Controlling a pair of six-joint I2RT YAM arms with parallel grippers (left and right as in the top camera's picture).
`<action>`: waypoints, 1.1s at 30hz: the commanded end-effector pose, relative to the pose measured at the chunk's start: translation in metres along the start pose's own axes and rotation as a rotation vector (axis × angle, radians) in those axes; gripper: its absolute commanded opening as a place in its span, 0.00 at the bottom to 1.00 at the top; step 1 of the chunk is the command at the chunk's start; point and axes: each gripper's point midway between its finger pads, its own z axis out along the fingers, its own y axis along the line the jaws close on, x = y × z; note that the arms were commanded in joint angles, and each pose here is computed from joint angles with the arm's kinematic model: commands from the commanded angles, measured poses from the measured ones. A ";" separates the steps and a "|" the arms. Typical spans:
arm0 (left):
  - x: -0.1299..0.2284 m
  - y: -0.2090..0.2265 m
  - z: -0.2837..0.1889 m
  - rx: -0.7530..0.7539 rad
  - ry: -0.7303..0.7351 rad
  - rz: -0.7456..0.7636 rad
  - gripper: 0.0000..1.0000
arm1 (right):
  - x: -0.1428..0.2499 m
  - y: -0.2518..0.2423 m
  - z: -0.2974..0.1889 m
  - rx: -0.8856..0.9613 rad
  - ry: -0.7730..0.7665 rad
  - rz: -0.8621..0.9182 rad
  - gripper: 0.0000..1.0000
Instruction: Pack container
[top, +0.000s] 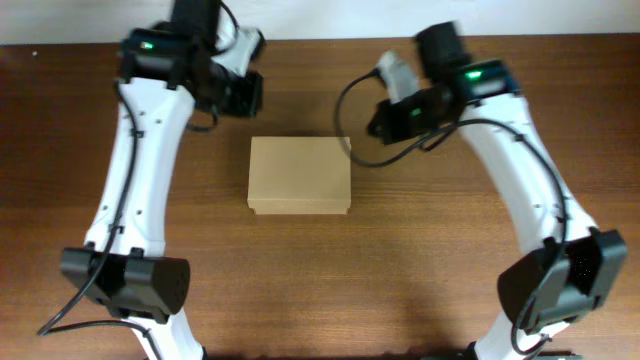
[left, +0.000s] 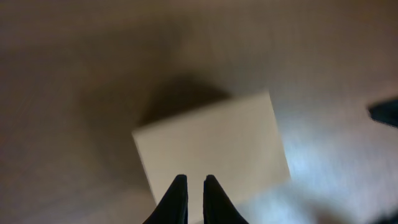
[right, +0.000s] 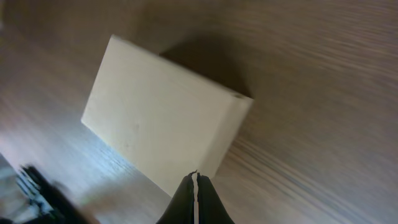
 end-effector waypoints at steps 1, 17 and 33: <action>-0.015 0.029 -0.022 -0.039 -0.085 -0.095 0.10 | -0.004 -0.015 -0.025 -0.039 -0.045 0.094 0.04; 0.017 0.192 -0.065 -0.356 -0.101 -0.379 0.10 | 0.027 -0.137 -0.075 0.349 -0.024 0.261 0.04; 0.017 0.197 -0.111 -0.488 -0.127 -0.354 0.08 | -0.012 -0.059 -0.208 0.473 -0.327 0.078 0.04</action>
